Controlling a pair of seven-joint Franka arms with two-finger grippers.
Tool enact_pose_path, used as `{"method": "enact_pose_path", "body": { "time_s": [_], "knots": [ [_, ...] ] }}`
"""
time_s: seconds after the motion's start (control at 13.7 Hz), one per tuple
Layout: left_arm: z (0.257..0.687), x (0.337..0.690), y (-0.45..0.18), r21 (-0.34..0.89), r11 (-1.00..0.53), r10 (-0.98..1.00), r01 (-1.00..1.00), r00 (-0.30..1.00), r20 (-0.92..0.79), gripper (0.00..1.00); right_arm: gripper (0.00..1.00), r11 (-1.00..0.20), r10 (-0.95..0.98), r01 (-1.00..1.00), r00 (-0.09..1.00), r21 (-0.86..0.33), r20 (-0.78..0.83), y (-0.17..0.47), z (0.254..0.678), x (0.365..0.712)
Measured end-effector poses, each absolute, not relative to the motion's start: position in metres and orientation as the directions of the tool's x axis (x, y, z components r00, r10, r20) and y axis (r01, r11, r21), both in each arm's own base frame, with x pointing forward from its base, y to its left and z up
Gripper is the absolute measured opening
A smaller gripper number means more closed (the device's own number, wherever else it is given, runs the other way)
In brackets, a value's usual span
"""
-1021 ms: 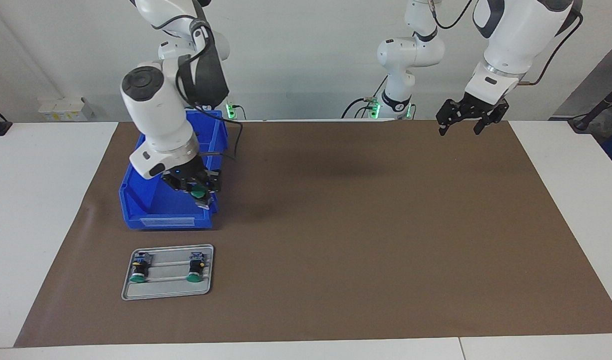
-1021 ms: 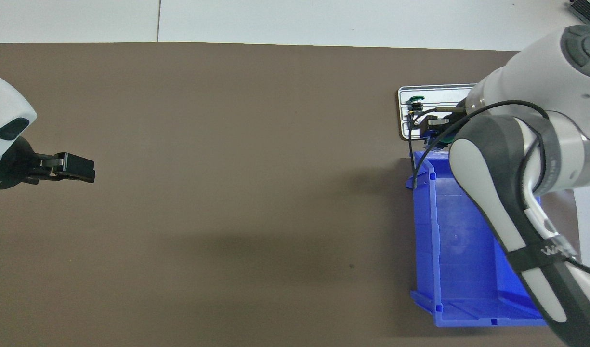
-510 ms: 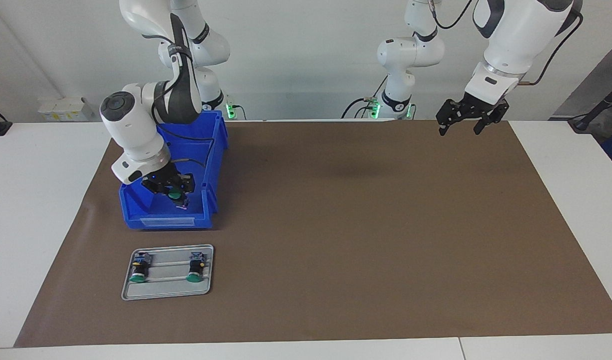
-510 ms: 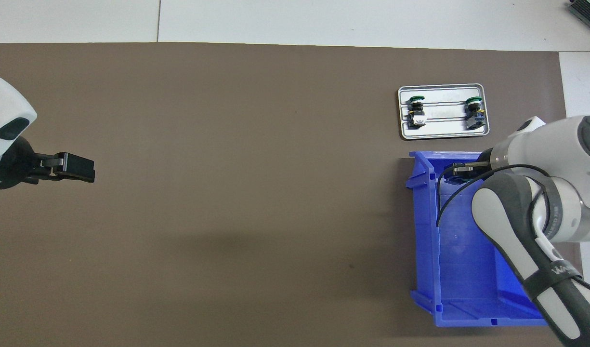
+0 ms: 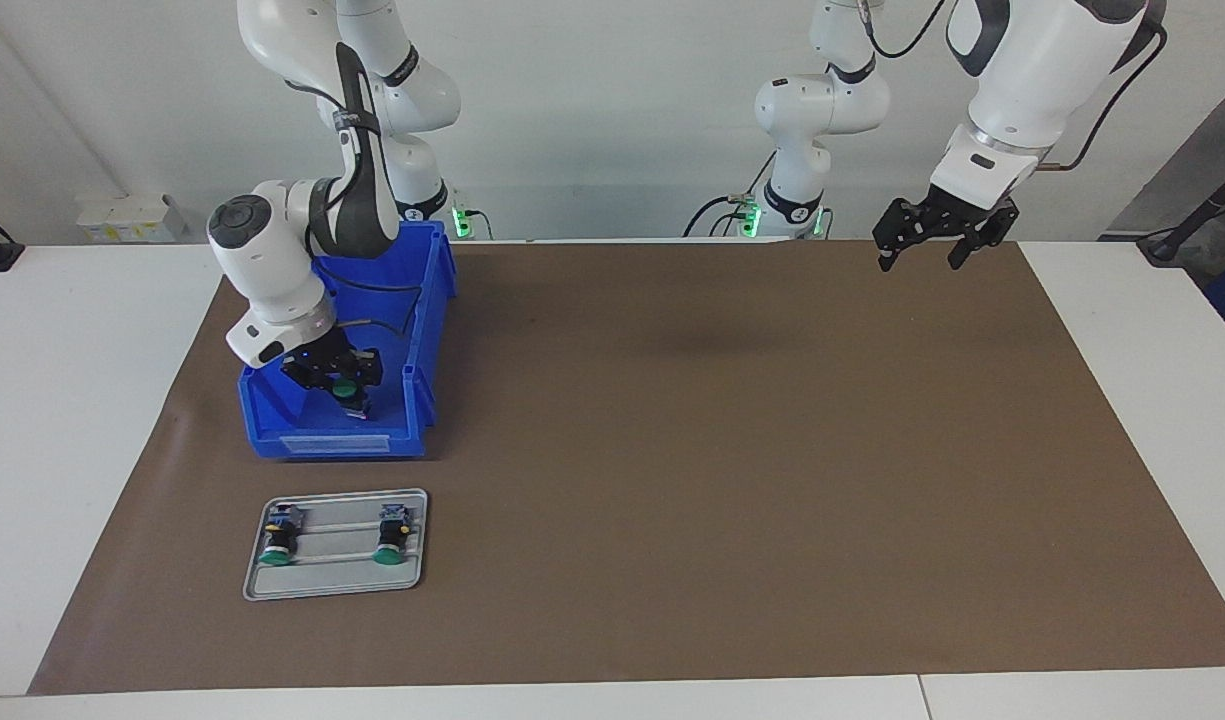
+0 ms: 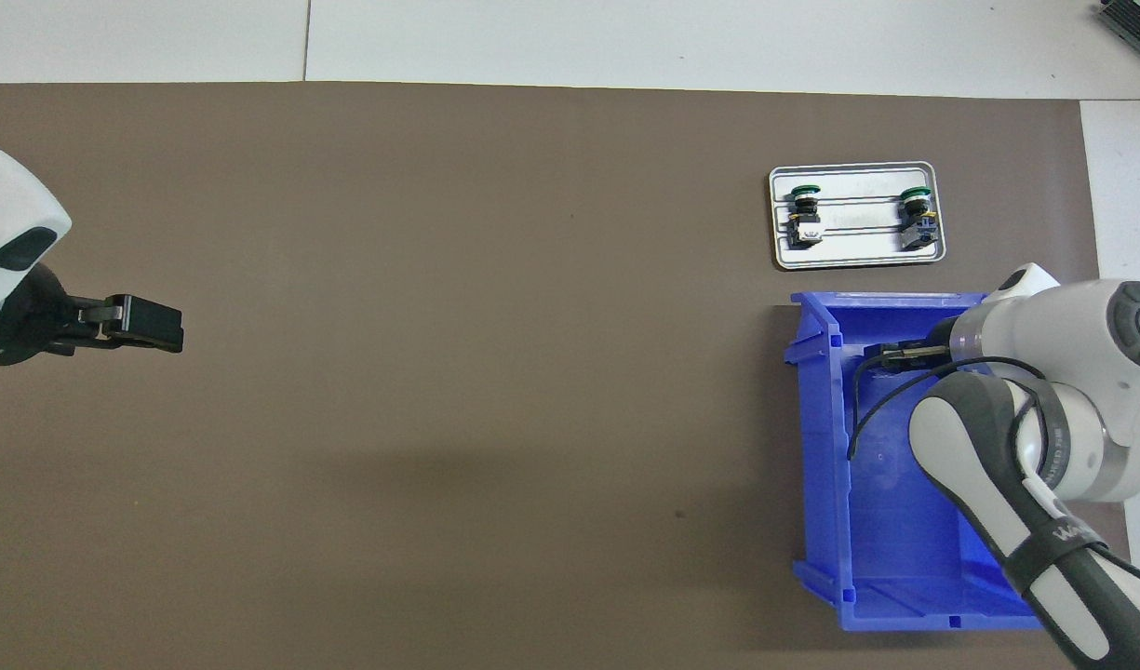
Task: Place and press button with both arms
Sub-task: 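Lower the green part into the blue bin and open the right gripper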
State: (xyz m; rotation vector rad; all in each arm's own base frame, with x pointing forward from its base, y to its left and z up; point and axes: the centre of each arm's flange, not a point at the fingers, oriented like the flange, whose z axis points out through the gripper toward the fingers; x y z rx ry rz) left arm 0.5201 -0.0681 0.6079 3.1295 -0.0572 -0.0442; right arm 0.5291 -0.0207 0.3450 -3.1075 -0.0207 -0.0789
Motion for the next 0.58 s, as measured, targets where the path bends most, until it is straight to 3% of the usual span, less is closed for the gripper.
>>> {"method": "enact_pose_path", "body": {
  "time_s": [0.36,0.58],
  "knots": [
    [0.6079,0.5201,-0.0681,0.012,-0.999,-0.037,-0.036,0.999,-0.028,1.0,0.4,-0.999,0.014,0.015,0.999,-0.033,0.05,-0.0196,0.3402,0.5265],
    [0.6079,0.5201,-0.0681,0.012,-0.999,-0.037,-0.036,0.999,-0.028,1.0,0.69,-0.999,0.014,0.015,0.999,-0.033,0.05,-0.0196,0.3403,0.5266]
  ]
}}
